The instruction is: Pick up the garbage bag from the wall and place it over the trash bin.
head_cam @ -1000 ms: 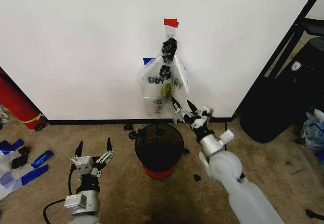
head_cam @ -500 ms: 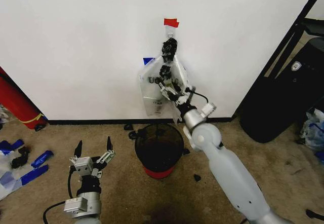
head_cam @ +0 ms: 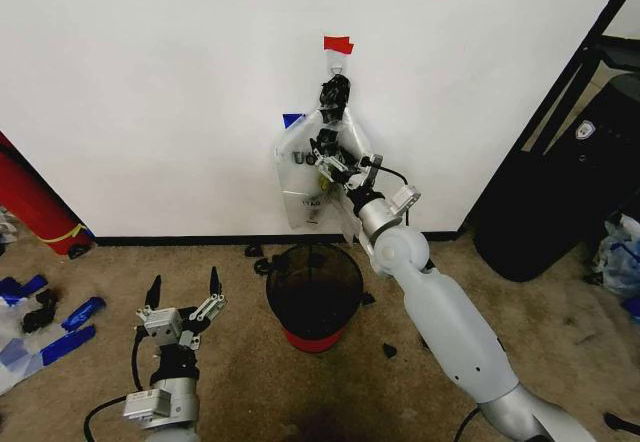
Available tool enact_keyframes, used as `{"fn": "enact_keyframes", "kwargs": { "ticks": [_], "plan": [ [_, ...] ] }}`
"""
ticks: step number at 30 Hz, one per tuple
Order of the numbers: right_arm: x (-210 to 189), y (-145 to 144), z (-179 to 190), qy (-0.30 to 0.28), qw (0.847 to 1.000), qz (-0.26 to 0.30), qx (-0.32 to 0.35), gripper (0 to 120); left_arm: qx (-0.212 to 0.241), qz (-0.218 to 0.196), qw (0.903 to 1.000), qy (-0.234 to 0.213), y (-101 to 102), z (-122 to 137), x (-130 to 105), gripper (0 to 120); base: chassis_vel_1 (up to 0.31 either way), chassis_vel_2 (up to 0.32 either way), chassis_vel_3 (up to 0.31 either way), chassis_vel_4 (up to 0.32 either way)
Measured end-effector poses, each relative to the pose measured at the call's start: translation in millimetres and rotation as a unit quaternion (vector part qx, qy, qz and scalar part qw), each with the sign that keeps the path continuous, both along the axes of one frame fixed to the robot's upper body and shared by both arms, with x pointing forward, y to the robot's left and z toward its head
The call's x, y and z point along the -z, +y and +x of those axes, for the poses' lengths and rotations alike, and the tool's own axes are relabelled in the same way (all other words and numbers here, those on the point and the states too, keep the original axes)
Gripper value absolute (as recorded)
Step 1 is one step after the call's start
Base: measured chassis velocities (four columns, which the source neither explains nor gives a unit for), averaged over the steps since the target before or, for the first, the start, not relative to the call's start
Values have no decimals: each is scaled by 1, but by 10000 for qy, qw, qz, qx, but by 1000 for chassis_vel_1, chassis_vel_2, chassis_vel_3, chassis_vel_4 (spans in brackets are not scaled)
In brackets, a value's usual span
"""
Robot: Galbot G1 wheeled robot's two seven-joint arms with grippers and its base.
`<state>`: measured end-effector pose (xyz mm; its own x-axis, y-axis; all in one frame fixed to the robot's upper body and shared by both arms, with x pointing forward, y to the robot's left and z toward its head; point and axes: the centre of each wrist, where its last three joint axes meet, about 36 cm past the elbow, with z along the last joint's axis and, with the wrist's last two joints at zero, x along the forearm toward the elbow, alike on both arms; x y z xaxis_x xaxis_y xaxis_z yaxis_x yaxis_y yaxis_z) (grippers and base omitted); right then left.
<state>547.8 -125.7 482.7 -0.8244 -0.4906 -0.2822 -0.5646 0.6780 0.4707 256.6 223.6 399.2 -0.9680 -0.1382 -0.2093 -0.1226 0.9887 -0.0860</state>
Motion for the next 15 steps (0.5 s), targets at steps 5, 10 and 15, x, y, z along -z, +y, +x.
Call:
{"fn": "enact_keyframes", "kwargs": {
  "ticks": [5,10,15],
  "plan": [
    [-1,1,4,-2,10000,-20,28,66,18,-7,10000,-11,-1,2,0,100,0,0,0,0],
    [-4,2,9,7,10000,-21,71,45,17,-16,10000,-2,-1,1,0,100,0,0,0,0],
    [-5,1,9,30,9999,-21,98,27,3,-26,10000,-17,-1,2,-2,100,0,0,0,0]
  ]
}}
